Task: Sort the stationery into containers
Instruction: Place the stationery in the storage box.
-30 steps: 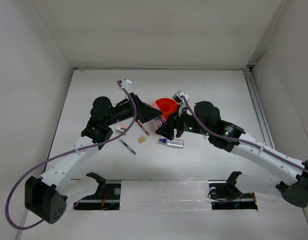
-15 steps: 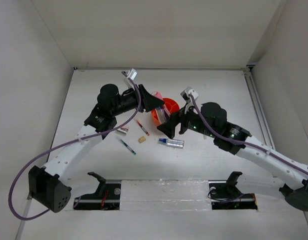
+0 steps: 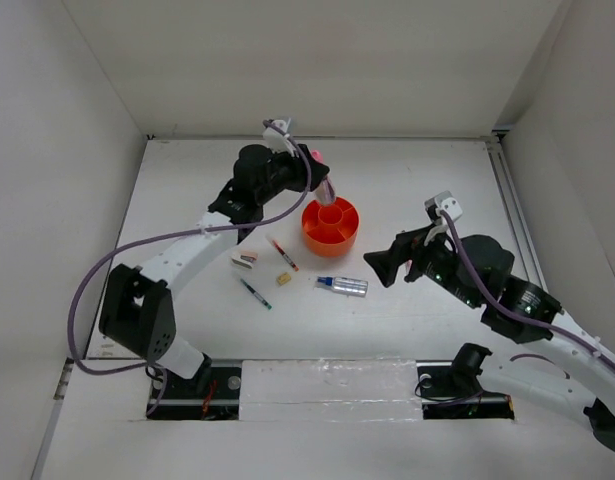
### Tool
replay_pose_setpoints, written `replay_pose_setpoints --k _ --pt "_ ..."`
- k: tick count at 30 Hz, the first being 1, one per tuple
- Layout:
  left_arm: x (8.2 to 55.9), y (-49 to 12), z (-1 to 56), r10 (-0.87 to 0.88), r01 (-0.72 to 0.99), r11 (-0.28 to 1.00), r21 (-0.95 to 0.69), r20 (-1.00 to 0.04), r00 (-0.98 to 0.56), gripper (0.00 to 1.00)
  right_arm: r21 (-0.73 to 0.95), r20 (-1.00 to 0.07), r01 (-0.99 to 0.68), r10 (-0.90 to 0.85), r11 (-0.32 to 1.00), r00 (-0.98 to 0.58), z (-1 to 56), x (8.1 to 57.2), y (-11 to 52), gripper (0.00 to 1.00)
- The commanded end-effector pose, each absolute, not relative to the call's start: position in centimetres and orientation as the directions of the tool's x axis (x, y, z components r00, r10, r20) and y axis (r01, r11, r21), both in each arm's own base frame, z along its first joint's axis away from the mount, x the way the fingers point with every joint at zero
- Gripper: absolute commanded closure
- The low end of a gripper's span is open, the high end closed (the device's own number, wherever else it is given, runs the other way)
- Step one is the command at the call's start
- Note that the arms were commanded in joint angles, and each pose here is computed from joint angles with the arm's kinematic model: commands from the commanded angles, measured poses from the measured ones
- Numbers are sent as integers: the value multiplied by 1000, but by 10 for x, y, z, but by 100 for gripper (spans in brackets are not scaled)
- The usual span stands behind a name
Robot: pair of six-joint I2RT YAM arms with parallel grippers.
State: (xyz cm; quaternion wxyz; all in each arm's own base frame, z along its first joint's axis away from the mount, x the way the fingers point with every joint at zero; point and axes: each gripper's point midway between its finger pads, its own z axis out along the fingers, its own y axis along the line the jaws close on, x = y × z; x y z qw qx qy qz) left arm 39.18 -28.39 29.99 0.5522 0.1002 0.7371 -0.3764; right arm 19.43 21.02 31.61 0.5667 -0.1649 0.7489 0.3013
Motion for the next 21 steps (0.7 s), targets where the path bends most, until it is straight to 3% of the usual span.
replay_pose_setpoints --k 1,4,21 --pt "401 -302 350 -261 667 693 -273 -958 -120 100 237 -948 -545 67 804 -312 307 192 193 0" --pt "400 -322 340 -190 668 717 -197 -978 -85 100 242 -945 -535 72 810 -318 306 188 185 0" --pt "403 -326 280 -121 651 735 -189 -981 -148 100 267 -938 -541 87 798 -335 304 186 189 0"
